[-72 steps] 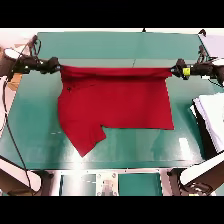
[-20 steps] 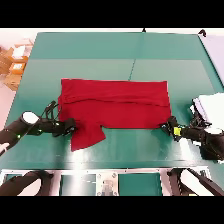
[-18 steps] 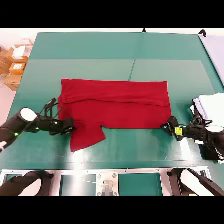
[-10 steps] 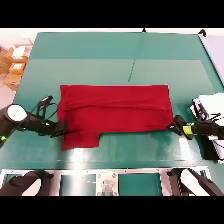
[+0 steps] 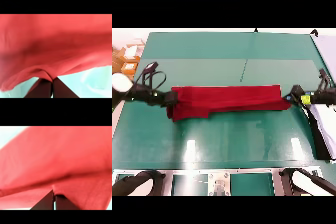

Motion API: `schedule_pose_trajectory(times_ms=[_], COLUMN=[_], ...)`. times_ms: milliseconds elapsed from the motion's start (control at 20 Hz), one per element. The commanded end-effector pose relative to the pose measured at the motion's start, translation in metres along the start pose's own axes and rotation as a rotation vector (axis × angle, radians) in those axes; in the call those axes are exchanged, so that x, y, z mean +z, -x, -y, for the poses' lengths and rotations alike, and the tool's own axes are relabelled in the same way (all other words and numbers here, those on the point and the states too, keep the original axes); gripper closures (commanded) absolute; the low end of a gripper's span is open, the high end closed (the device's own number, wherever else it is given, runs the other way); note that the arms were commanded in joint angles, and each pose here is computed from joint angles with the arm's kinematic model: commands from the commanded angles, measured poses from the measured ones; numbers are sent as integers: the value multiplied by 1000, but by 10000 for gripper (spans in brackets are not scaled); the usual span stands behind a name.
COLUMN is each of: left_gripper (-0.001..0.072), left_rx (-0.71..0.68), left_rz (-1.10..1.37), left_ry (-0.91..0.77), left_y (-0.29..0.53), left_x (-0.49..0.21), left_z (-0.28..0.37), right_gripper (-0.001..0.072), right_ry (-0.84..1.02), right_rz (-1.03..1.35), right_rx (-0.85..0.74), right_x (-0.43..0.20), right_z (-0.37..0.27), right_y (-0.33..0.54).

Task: Fold the shirts.

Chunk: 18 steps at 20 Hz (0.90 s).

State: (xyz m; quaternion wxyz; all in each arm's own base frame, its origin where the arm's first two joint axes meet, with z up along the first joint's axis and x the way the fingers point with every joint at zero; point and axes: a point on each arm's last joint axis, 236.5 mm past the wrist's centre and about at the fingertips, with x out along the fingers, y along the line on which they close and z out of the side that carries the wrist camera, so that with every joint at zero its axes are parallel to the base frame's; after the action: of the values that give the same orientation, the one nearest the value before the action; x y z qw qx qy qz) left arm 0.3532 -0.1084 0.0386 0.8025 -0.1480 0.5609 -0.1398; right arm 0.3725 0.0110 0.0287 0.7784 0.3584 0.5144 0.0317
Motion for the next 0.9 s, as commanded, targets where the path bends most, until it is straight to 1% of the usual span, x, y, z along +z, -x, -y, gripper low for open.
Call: schedule_pose_trajectory(times_ms=[0,200,250,300,350,400,450,600,650,750,850], left_gripper=[684,682,681,628,290,65,32,36,60,60,59], left_rx=[14,29,32,33,34,34,45,68,70,67,64], left_rz=[25,19,29,44,72,101,113,59,34,-16,-48], left_ry=[-20,2,4,4,3,-4,-21,-53,-56,-51,-45], left_y=[-33,-83,-93,-98,-98,-94,-87,-61,-54,-47,-47], left_x=[53,97,108,116,126,134,141,141,139,129,121], left_z=[-10,-31,-35,-36,-36,-35,-34,-37,-38,-39,-39], right_gripper=[698,697,624,402,237,218,218,218,218,217,216], right_ry=[11,-61,-86,-99,-102,-100,-80,31,38,24,13], right_rz=[-40,-92,-102,-108,-106,-100,-96,-132,-142,-170,-255], right_rx=[8,-11,-4,-1,0,7,17,38,8,-49,-39], right_x=[36,64,69,74,81,90,98,117,120,117,100], right_z=[-14,14,19,23,26,26,25,33,50,85,104], right_y=[-44,-110,-125,-136,-141,-137,-128,-78,-65,-55,-64])
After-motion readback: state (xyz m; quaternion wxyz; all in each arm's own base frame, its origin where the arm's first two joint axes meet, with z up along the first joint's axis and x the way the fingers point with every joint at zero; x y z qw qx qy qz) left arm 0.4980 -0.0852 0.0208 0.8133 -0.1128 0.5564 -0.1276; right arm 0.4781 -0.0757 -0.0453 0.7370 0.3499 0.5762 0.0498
